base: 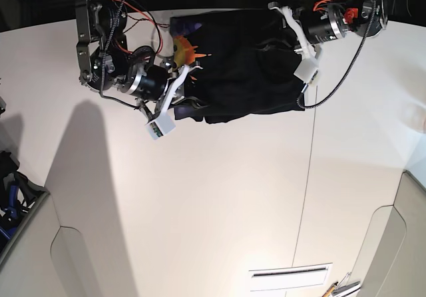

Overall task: Fold the T-shirt properly
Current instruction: 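Fold the bundle over with both grippers, exposing the printed graphic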

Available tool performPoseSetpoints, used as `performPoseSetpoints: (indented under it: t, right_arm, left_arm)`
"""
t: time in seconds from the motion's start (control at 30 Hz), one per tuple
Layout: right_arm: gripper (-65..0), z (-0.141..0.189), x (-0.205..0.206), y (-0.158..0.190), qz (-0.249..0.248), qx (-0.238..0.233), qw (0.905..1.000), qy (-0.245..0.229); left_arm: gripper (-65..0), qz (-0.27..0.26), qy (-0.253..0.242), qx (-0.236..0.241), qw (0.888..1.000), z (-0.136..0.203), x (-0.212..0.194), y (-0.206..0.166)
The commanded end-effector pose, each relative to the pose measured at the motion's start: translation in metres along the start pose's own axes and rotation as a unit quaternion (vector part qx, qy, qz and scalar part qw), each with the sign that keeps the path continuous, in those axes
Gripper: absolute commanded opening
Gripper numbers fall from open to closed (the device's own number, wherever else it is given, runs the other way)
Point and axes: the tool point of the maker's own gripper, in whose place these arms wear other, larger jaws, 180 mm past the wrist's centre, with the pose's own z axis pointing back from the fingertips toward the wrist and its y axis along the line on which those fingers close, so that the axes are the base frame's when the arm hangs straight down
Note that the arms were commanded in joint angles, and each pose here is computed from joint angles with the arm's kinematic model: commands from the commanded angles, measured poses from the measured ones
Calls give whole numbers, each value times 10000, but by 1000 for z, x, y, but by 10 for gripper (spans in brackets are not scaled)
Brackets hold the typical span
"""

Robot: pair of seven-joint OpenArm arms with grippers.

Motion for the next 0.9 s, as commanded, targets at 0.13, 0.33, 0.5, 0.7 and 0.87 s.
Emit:
performPoseSetpoints:
  t: [0.13, 0.33, 0.5, 0.7, 0.87]
  right_arm:
    - [-650, 8, -1, 3, -126, 155, 9996, 208]
    - [-650, 21, -5, 16, -573, 623, 9963, 161]
    - [-650, 32, -12, 42, -724, 1024, 9921, 14]
    - [-650, 53, 19, 66, -186, 1104, 9925, -486]
    - [-650, 63, 53, 85, 431, 1172, 9879, -916]
  left_arm:
    - [-650, -45, 15, 1307, 9914, 7, -1, 60]
    - [-650, -251, -469, 1654, 9848, 5, 46, 80]
    - [-650, -528, -973, 1588, 9811, 3, 95, 77]
    - [-650, -837, -1365, 1544, 9750, 10, 136, 70]
    - [-650, -1003, -1501, 1816, 9667, 34, 146, 68]
